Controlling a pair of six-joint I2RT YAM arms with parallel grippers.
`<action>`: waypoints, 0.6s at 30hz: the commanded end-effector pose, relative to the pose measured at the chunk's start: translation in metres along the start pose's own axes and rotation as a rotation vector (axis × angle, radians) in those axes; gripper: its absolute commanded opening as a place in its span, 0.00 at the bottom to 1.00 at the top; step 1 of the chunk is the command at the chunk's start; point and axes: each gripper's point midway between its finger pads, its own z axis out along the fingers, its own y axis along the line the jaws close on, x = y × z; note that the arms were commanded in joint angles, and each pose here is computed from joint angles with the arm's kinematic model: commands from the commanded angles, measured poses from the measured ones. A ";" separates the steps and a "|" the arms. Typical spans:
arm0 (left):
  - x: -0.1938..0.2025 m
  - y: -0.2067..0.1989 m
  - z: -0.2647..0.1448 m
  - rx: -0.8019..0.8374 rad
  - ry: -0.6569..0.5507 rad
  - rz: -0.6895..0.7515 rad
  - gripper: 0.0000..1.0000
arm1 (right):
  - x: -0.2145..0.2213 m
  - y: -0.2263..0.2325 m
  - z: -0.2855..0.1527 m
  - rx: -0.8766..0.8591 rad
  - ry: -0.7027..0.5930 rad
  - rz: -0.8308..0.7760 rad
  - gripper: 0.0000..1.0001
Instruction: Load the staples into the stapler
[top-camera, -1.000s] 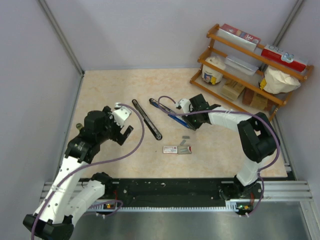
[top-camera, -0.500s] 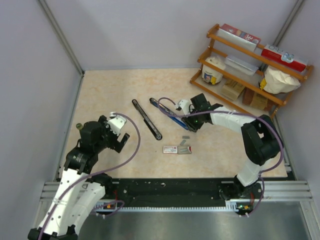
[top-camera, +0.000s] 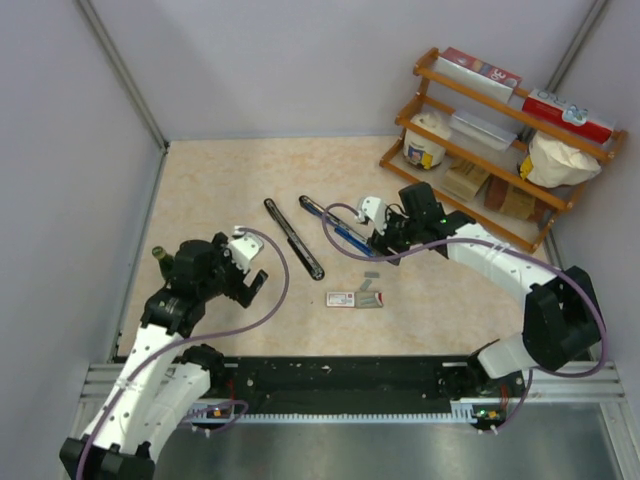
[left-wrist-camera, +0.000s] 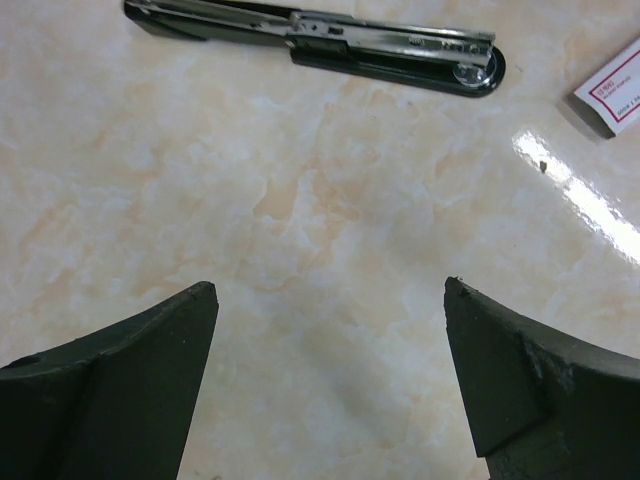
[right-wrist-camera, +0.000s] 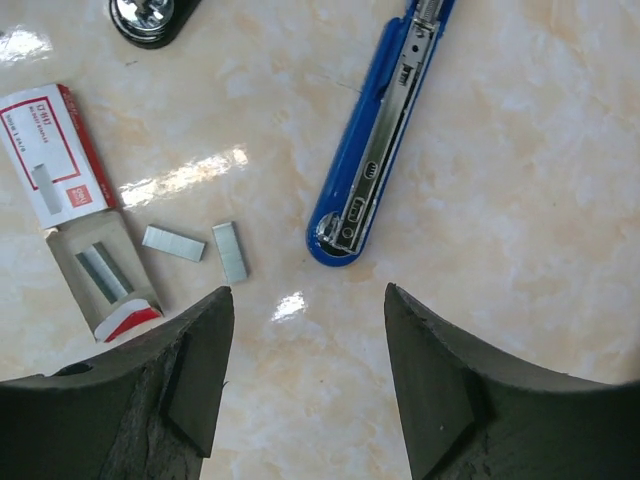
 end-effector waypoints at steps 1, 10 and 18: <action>0.002 -0.001 0.015 0.030 -0.001 0.006 0.99 | -0.003 0.020 0.003 -0.111 -0.056 -0.064 0.61; 0.007 -0.008 0.014 0.024 -0.083 0.046 0.99 | 0.014 0.029 0.023 -0.166 -0.005 -0.086 0.55; 0.014 -0.006 0.018 0.019 -0.051 0.038 0.99 | 0.024 0.042 0.047 -0.212 0.040 -0.114 0.54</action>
